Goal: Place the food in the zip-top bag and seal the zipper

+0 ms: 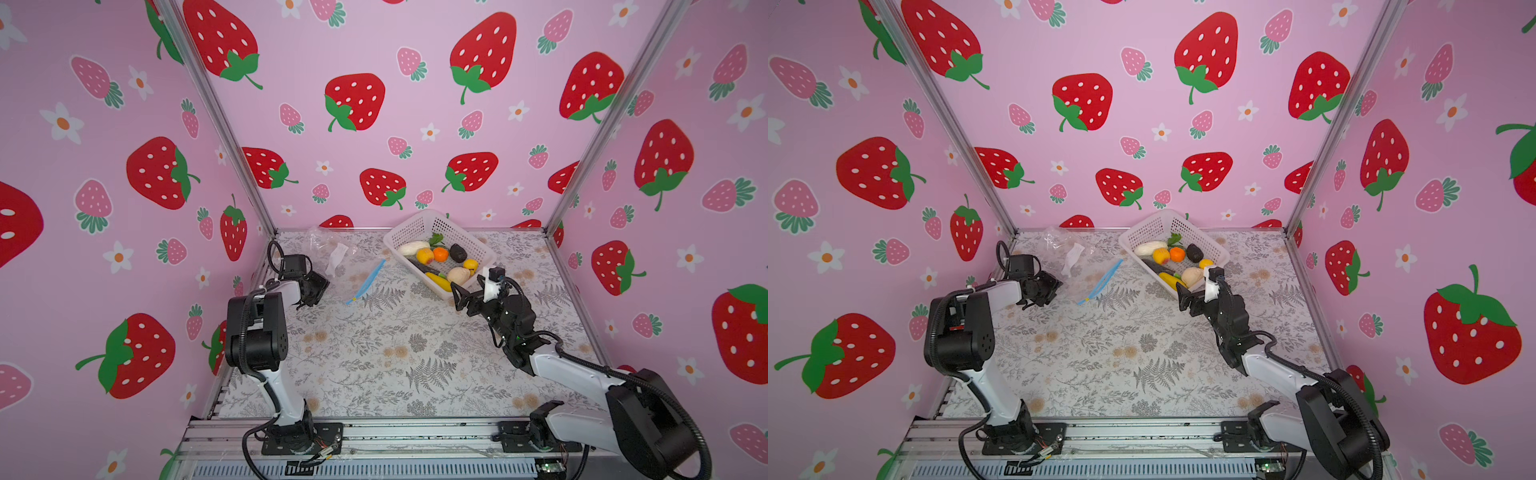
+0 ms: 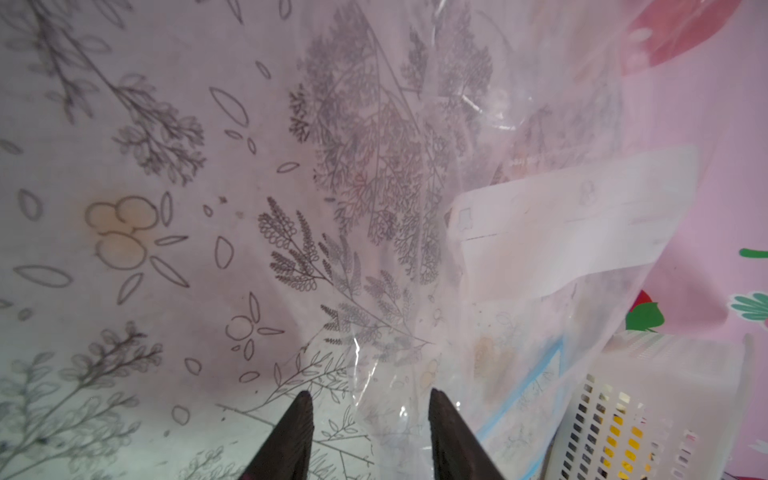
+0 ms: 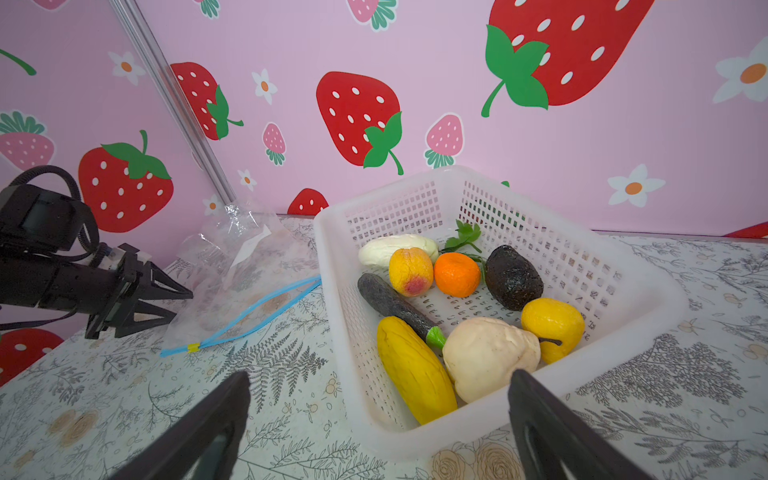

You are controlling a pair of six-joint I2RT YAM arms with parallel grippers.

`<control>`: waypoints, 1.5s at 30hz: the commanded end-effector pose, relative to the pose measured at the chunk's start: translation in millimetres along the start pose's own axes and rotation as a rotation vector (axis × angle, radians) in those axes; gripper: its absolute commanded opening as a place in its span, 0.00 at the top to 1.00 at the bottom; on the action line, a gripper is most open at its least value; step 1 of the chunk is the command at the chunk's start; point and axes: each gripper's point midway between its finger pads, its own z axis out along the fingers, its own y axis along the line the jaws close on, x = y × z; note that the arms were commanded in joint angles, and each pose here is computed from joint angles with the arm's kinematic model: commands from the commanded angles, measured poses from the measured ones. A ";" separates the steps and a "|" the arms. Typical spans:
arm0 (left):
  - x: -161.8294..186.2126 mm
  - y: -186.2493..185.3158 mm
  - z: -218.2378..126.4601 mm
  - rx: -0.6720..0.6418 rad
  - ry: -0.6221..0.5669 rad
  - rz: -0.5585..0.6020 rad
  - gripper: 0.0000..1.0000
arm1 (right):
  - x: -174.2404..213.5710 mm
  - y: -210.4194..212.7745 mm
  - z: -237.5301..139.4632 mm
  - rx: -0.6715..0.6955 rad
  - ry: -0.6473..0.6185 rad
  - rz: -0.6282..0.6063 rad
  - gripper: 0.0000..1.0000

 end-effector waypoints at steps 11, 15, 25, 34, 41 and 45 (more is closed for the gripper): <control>-9.1 2.2 4.7 -0.043 0.008 -0.004 0.79 | -13.4 12.7 -0.3 -0.059 -0.033 0.002 0.05; -10.5 2.6 7.1 -0.051 0.012 -0.002 0.85 | -14.7 14.2 -0.7 -0.065 -0.031 0.001 0.05; -12.5 12.0 -0.4 -0.128 0.021 0.010 1.00 | -7.3 2.4 11.5 0.014 0.052 0.082 0.01; -17.0 4.6 -18.6 -0.118 -0.018 0.015 1.00 | -3.5 13.6 30.6 -0.041 0.106 0.136 0.05; -8.8 -6.1 -25.2 -0.006 -0.038 -0.032 0.72 | 1.7 22.8 33.8 -0.096 0.123 0.158 0.07; -5.4 -7.9 -21.1 0.000 -0.027 -0.034 0.48 | 2.1 26.1 35.1 -0.113 0.128 0.168 0.08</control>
